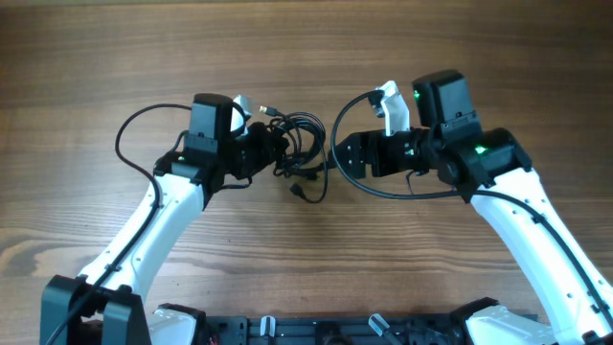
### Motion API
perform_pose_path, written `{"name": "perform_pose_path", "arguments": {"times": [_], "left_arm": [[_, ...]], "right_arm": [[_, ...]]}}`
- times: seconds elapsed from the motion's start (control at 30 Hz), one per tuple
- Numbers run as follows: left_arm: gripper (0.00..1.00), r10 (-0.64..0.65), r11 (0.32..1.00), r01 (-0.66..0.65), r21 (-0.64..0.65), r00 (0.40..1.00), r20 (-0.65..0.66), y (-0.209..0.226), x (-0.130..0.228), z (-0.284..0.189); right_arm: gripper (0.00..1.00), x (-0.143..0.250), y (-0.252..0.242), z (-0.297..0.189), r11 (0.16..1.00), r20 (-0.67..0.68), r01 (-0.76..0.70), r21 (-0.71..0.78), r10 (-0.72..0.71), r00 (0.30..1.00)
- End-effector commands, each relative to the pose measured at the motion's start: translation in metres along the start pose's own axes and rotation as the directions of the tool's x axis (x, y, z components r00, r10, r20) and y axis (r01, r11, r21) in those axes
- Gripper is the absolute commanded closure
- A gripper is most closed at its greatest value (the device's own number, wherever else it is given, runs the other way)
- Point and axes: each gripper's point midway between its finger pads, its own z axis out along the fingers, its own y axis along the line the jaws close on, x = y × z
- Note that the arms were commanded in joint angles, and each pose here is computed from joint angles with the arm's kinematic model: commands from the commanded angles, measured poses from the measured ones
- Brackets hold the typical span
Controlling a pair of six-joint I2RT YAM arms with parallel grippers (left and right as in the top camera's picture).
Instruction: Untangle cables
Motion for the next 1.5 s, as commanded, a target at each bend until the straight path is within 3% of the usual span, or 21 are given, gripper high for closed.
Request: {"name": "perform_pose_path", "arguments": {"times": [0.0, 1.1, 1.23, 1.3, 1.47], "left_arm": [[0.96, 0.025, 1.000, -0.026, 0.016, 0.999, 0.033, -0.011, -0.005, -0.007], [0.96, 0.028, 1.000, -0.028, 0.013, 0.999, 0.022, -0.013, -0.001, -0.005], [0.96, -0.030, 1.000, 0.030, 0.000, 0.999, 0.045, -0.010, -0.005, -0.005], [0.96, -0.030, 1.000, 0.030, 0.000, 0.999, 0.044, -0.010, -0.005, -0.005], [0.96, -0.034, 0.999, 0.034, 0.013, 0.999, 0.037, -0.016, -0.001, -0.002]], "right_arm": [[0.14, -0.007, -0.004, 0.000, 0.999, 0.024, -0.022, 0.043, 0.021, 0.999], [0.14, -0.002, -0.005, 0.000, 0.997, 0.005, -0.061, 0.049, 0.061, 0.998], [0.17, -0.023, 0.017, -0.004, 0.998, 0.075, 0.001, -0.057, 0.003, 0.997], [0.18, -0.033, 0.024, -0.007, 0.996, 0.109, -0.035, -0.081, 0.044, 0.993], [0.19, -0.022, 0.039, 0.006, 0.993, 0.066, -0.086, -0.086, 0.092, 0.994]]}}
